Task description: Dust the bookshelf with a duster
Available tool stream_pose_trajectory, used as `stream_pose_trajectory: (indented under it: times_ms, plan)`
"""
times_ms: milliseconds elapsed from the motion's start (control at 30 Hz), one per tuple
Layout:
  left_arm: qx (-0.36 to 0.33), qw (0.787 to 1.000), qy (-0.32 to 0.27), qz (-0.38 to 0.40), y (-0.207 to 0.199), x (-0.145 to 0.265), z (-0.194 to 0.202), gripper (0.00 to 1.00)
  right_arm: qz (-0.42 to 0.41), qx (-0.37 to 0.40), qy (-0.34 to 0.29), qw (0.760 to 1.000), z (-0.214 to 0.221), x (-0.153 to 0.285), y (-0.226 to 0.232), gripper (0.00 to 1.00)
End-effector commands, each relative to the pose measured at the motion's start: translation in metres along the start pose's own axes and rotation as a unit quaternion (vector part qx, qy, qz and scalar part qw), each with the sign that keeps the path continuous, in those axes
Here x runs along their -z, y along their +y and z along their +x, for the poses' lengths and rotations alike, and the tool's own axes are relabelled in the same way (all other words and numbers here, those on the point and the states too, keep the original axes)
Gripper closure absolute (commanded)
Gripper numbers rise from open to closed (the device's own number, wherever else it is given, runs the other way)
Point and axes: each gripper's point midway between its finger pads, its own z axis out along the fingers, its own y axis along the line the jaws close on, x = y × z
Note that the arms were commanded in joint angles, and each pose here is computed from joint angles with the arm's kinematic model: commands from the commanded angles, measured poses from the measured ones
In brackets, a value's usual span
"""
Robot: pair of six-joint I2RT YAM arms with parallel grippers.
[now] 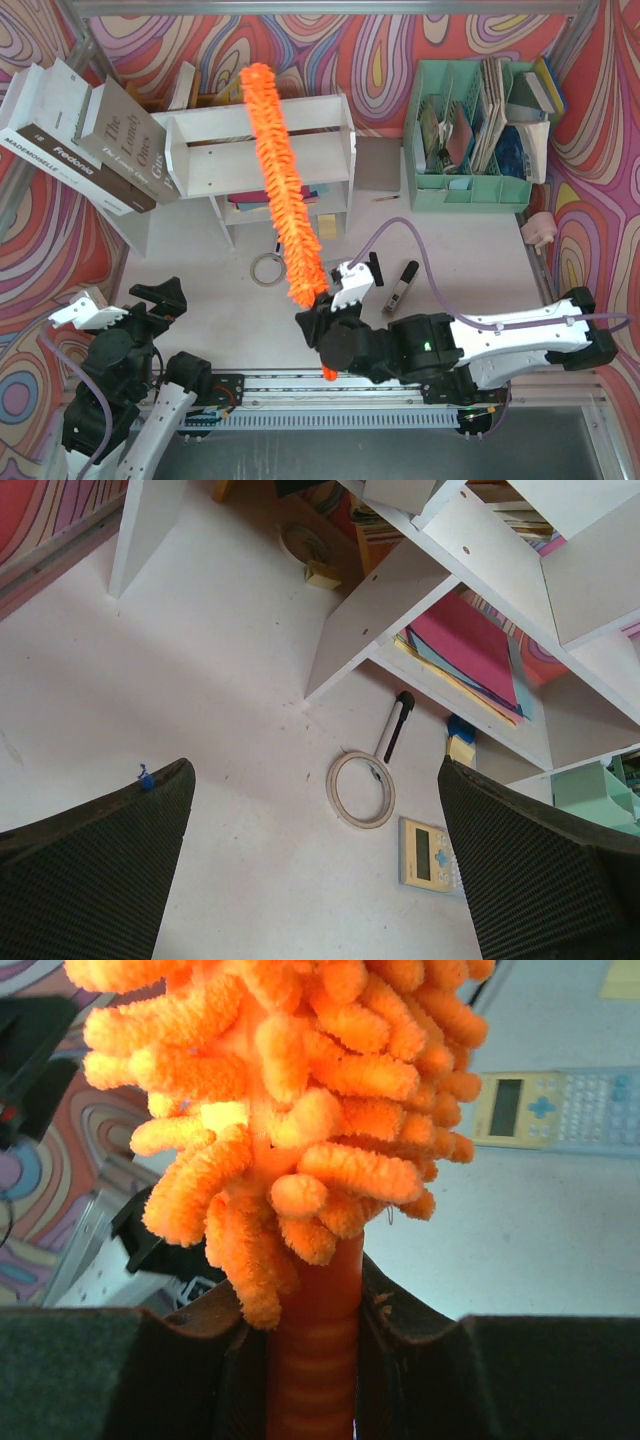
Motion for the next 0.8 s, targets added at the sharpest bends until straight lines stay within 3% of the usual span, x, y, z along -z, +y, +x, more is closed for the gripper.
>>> stream_pose_trajectory:
  times_ms: [0,333,533,767]
  plan:
    - [0.000,1.000,-0.001,-0.002,0.002,-0.002,0.002,0.01,-0.026,0.058,-0.055,0.996,-0.019,0.018,0.030,1.00]
    - [-0.001,1.000,0.001,-0.002,0.001,-0.002,0.003,0.02,-0.053,0.182,-0.013,0.982,0.041,0.030,0.035,1.00]
    - [-0.001,1.000,0.001,-0.003,0.001,-0.003,0.003,0.02,-0.040,0.253,0.035,0.966,0.071,0.028,0.003,1.00]
    - [-0.003,1.000,0.003,-0.005,0.001,-0.004,0.004,0.02,-0.036,0.263,0.082,0.961,0.095,0.034,-0.035,1.00]
